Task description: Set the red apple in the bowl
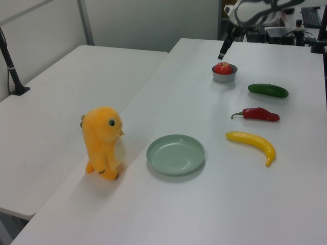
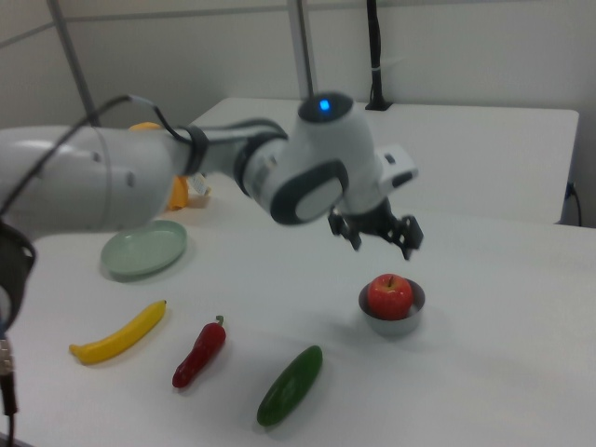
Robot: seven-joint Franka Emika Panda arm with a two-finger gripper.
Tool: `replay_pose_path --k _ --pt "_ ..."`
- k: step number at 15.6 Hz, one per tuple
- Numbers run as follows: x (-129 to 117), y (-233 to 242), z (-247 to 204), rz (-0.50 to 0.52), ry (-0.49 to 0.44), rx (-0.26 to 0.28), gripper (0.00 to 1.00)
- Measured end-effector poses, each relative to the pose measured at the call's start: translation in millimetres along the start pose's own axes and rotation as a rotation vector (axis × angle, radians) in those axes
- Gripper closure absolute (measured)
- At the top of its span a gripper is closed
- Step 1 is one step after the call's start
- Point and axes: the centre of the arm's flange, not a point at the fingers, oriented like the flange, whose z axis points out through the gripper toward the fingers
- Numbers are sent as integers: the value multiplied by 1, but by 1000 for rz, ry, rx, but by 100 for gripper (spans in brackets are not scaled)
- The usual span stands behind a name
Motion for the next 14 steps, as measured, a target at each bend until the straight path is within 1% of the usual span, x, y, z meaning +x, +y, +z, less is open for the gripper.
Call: replay_pose_path --k 4,6,8,11,14 --pt "8 -15 -103 125 -12 44 0" --pt "5 -29 -160 184 -26 70 0" --pt "-3 -51 -208 229 -61 101 0" --pt "-14 -90 -255 302 -128 141 0" --pt "-18 -141 -276 375 -211 165 0"
